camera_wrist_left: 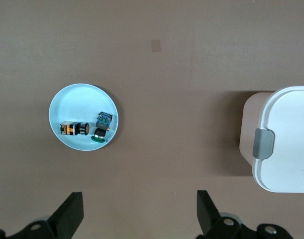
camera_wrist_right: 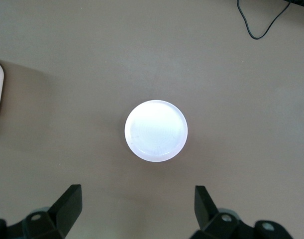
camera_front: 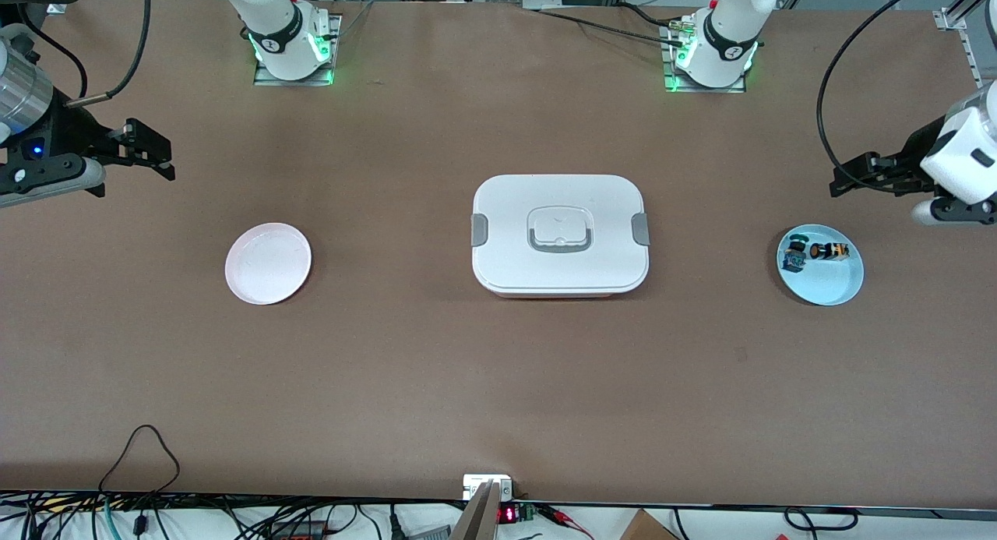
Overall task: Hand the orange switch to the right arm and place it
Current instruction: 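Move the left gripper toward the light-blue plate with switches, then lower the left gripper onto the orange switch on the plate, then close the left gripper on the orange switch, then lift the orange switch with the left gripper off the plate, then carry the switch over the box while the right gripper reaches toward it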
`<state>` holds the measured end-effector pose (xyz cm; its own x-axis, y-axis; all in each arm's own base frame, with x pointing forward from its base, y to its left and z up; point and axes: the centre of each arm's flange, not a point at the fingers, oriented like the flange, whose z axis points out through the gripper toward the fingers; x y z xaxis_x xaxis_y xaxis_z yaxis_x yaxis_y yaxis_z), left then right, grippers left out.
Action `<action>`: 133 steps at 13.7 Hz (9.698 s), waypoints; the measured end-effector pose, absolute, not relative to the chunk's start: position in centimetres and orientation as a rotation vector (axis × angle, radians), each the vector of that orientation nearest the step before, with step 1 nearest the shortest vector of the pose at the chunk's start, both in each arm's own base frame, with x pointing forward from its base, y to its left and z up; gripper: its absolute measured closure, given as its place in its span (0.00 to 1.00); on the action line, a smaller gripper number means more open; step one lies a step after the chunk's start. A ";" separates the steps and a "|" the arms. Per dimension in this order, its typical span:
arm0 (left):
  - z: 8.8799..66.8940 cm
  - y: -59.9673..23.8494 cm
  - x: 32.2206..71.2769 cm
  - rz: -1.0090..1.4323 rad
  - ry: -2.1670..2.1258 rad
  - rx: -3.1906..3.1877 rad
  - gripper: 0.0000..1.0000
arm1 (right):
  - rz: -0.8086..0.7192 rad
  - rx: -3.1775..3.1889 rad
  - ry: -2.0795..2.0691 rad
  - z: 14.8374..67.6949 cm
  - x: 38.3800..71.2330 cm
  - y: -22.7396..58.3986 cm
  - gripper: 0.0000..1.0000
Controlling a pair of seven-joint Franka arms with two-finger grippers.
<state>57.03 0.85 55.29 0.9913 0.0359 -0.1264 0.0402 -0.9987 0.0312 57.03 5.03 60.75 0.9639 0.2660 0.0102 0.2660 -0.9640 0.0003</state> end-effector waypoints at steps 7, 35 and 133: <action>47.3 3.5 58.5 -0.419 0.130 3.072 0.00 | -0.016 -3.112 -0.422 60.7 57.0 5.0 0.00; 20.5 20.1 53.8 -0.103 0.029 3.132 0.00 | -0.016 -3.112 -0.422 60.7 57.0 5.0 0.00; 40.7 -18.2 57.2 0.723 -1.150 1.365 0.28 | 0.217 -2.664 -0.287 52.7 56.0 12.8 0.00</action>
<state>57.21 -18.25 40.71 0.3300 -0.2182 0.9184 -0.9222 0.1333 0.3630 55.98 12.76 52.66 0.9659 0.2365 -0.1050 0.1658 -0.8771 -0.4508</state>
